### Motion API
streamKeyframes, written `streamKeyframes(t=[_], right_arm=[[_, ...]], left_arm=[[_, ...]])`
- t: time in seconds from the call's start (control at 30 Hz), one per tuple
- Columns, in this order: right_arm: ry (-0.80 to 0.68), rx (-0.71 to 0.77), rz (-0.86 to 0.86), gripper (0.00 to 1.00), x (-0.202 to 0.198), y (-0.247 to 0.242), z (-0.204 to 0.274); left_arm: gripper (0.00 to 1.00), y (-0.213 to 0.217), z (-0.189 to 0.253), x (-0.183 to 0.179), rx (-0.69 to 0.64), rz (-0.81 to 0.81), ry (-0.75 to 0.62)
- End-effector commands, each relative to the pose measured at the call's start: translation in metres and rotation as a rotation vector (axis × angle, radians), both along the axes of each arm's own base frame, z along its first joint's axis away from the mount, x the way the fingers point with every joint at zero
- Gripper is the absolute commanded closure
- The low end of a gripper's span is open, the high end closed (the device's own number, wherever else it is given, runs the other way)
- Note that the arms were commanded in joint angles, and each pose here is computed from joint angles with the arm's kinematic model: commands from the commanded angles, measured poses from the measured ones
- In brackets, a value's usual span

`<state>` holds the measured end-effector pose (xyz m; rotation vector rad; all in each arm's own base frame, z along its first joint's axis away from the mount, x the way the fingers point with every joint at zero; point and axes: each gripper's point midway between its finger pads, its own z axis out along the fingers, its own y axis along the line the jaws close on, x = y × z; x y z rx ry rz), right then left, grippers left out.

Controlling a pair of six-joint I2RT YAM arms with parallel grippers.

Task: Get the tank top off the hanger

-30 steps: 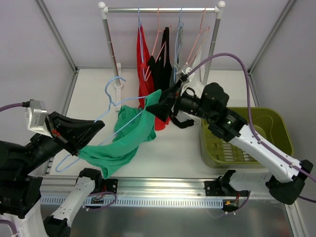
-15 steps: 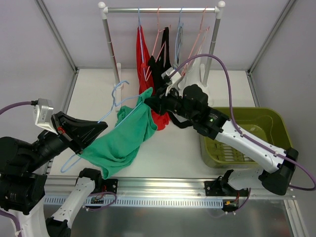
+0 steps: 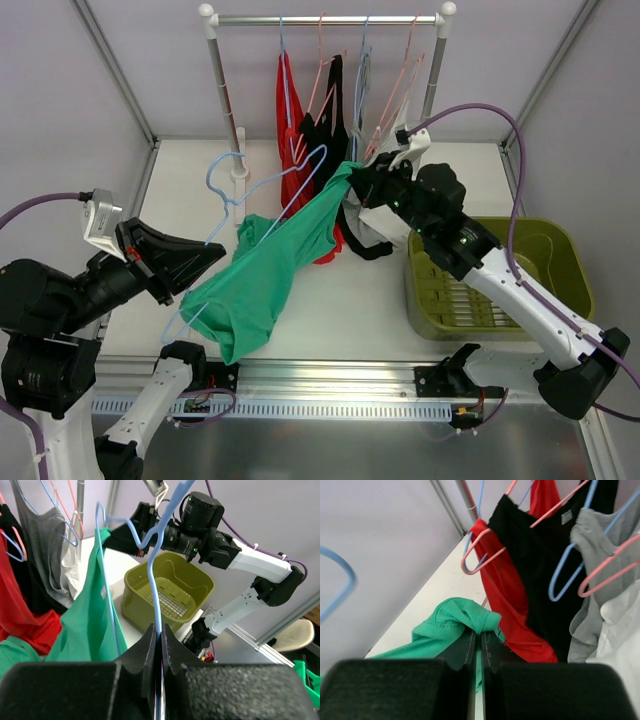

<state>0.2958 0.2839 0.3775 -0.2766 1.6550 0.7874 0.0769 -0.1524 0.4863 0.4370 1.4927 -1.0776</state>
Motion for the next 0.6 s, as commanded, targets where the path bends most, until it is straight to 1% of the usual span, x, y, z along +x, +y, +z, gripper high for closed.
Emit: streamKeyframes(t=[0.0,0.07,0.13,0.17,0.2,0.27,0.3,0.37,0.4,0.43,0.47,0.5,0.53,0.57], right_arm=[[0.006,0.075,-0.076,1.0,0.01,-0.021,0.013],[0.03,0.053,-0.057,1.0,0.012,-0.015,0.002],[0.057,0.037,-0.005,1.0,0.006,-0.008,-0.009],[0.064,0.033,0.019,1.0,0.002,-0.005,-0.013],[0.077,0.032,0.075,1.0,-0.01,-0.002,-0.019],[0.077,0.037,0.103,1.0,-0.022,-0.005,-0.023],[0.064,0.044,0.119,1.0,-0.036,-0.013,-0.024],[0.047,0.054,0.157,1.0,-0.053,-0.02,-0.024],[0.018,0.057,0.228,1.0,-0.075,-0.024,-0.02],[0.024,0.037,0.256,1.0,-0.085,-0.027,-0.024],[0.028,0.018,0.275,1.0,-0.093,-0.031,-0.026],[0.064,-0.026,0.27,1.0,-0.1,-0.039,-0.038],[0.016,-0.031,0.264,1.0,-0.11,-0.051,-0.027],[0.033,-0.062,0.251,1.0,-0.116,-0.061,-0.033]], left_arm=[[1.0,-0.008,0.009,0.002,-0.001,-0.069,-0.019],[1.0,-0.006,0.018,0.005,-0.01,-0.044,-0.039],[1.0,-0.004,0.028,0.009,-0.027,-0.02,-0.058],[1.0,-0.002,0.042,0.014,-0.062,0.007,-0.095],[1.0,-0.001,0.049,0.018,-0.083,0.022,-0.116],[1.0,0.004,0.065,0.032,-0.146,0.079,-0.144],[1.0,0.007,0.081,0.039,-0.179,0.1,-0.214],[1.0,0.014,0.092,0.063,-0.236,0.172,-0.267],[1.0,0.017,0.112,0.068,-0.273,0.191,-0.37],[1.0,0.02,0.12,0.074,-0.295,0.21,-0.415],[1.0,0.022,0.121,0.086,-0.294,0.233,-0.458],[1.0,0.023,0.126,0.104,-0.298,0.262,-0.484],[1.0,0.024,0.14,0.105,-0.312,0.268,-0.563],[1.0,0.026,0.148,0.111,-0.28,0.296,-0.635]])
